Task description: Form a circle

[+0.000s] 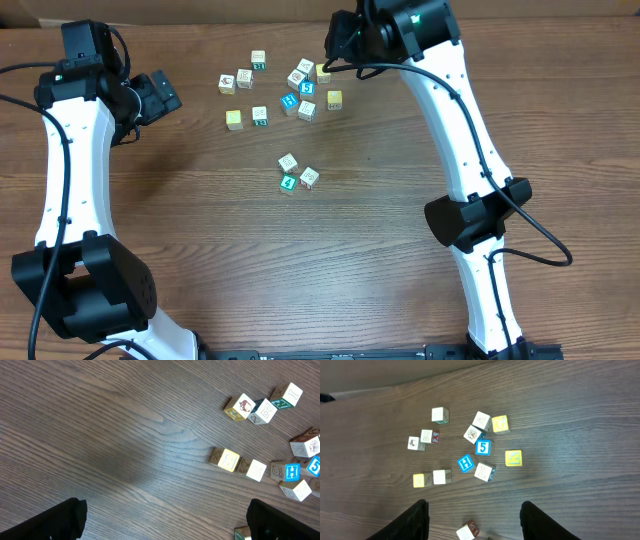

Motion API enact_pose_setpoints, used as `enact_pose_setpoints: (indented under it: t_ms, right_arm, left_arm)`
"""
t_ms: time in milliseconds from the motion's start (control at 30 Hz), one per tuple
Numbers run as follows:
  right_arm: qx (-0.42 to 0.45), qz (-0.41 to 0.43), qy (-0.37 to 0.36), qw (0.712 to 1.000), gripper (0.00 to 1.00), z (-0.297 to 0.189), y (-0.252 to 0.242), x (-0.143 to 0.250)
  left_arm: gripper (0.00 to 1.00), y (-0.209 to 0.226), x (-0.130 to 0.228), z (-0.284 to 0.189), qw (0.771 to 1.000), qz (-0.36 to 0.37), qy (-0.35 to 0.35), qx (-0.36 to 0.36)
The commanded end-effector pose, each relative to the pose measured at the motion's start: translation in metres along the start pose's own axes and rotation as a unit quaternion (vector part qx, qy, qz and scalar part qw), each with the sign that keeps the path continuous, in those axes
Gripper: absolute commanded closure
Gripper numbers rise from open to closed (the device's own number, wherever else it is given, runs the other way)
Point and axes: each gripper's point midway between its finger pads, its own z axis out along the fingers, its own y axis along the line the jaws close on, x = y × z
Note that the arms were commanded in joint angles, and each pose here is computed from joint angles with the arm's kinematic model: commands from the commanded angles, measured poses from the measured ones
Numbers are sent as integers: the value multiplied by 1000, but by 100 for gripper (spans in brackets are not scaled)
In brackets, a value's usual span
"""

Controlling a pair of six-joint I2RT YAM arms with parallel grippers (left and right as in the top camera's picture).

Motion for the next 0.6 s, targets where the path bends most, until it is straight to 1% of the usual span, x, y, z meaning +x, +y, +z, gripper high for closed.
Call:
enact_pose_setpoints:
  t_ms: [0, 300, 567]
  right_arm:
    - [-3, -21, 4, 1000, 43, 7, 6, 5]
    - [1, -37, 34, 999, 43, 71, 13, 35]
    - [-3, -54, 27, 998, 44, 134, 17, 64]
  left_arm:
    - [0, -3, 2, 3, 1000, 0, 4, 1]
    - [0, -3, 2, 3, 1000, 0, 3, 1]
    - [0, -3, 2, 3, 1000, 0, 3, 1]
